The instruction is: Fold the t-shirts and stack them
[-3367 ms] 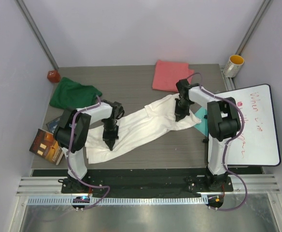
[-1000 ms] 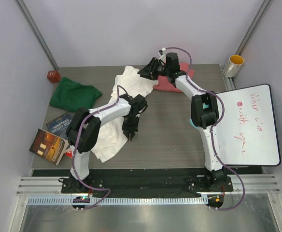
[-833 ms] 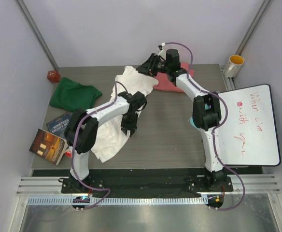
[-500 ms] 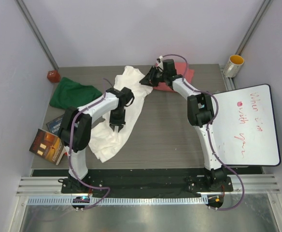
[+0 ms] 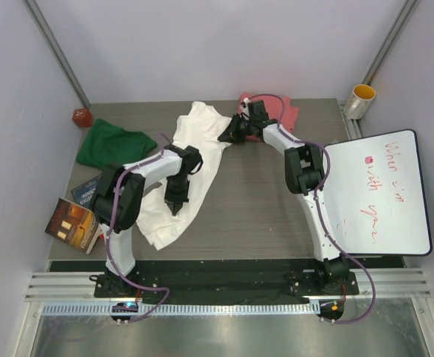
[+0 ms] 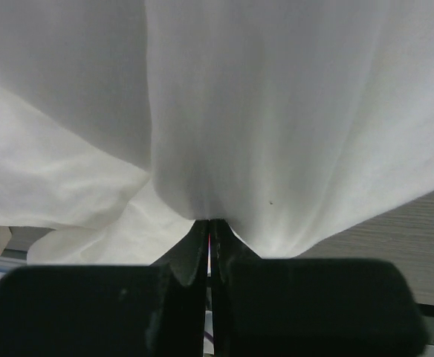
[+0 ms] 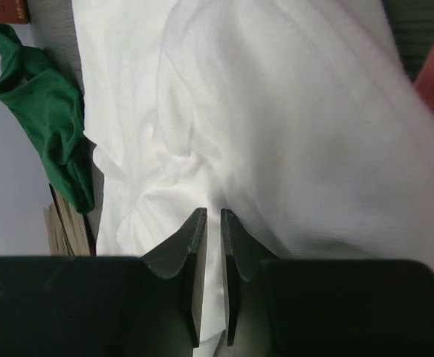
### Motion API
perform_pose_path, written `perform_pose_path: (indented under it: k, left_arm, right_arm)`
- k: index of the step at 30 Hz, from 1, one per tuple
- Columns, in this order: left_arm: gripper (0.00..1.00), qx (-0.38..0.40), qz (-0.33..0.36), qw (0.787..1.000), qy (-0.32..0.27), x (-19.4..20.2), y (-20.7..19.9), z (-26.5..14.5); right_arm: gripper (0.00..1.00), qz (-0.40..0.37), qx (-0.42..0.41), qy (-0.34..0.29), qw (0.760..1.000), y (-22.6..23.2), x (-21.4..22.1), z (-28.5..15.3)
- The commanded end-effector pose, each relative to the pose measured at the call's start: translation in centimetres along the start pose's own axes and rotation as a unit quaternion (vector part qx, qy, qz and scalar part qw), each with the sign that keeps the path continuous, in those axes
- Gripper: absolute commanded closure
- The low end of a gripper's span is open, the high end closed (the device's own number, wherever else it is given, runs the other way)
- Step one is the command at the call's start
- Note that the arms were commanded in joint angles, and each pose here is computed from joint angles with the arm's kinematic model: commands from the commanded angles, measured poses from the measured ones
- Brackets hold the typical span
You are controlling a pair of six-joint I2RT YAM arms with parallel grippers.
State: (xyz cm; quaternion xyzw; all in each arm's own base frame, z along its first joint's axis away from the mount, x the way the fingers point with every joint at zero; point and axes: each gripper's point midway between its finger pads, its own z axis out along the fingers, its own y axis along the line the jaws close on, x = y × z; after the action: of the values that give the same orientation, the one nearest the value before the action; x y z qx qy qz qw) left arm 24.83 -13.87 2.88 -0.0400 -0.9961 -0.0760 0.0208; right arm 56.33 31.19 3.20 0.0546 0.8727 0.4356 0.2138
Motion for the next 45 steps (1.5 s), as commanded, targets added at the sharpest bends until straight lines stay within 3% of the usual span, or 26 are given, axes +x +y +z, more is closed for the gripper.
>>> perform_pose_path:
  k: [1,6,14,18,21,28,36,45]
  left_arm:
    - [1.00,0.015,0.010,1.000,0.019,0.9,-0.7,1.2]
    - [1.00,0.021,0.025,0.998,0.051,2.4,-1.5,2.7]
    - [1.00,0.063,0.055,0.992,0.092,4.3,-4.0,3.5]
    - [1.00,0.079,0.086,0.988,0.099,4.3,-5.9,3.4]
    - [1.00,0.093,0.096,0.986,0.096,3.6,-7.5,3.1]
    - [1.00,0.125,0.087,0.984,0.094,1.8,-10.1,3.7]
    - [1.00,0.154,0.083,0.983,0.050,-3.6,-13.6,1.9]
    - [1.00,0.187,0.045,0.981,0.037,-4.3,-15.5,1.0]
  right_arm:
    - [0.80,0.005,0.046,0.008,0.999,-2.6,1.2,2.0]
    - [0.81,0.011,0.009,0.010,1.000,0.0,1.7,5.1]
    - [0.80,0.061,-0.021,-0.007,0.998,-1.1,2.3,7.9]
    - [0.73,0.076,-0.042,-0.022,0.996,-0.8,1.1,8.0]
    - [0.68,0.088,-0.059,-0.038,0.994,-0.9,-0.3,7.7]
    - [0.67,0.108,-0.086,-0.079,0.987,-1.0,-3.8,6.6]
    - [0.63,0.125,-0.125,-0.105,0.979,0.1,-6.1,5.3]
    - [0.58,0.119,-0.180,-0.103,0.971,1.8,-7.5,3.1]
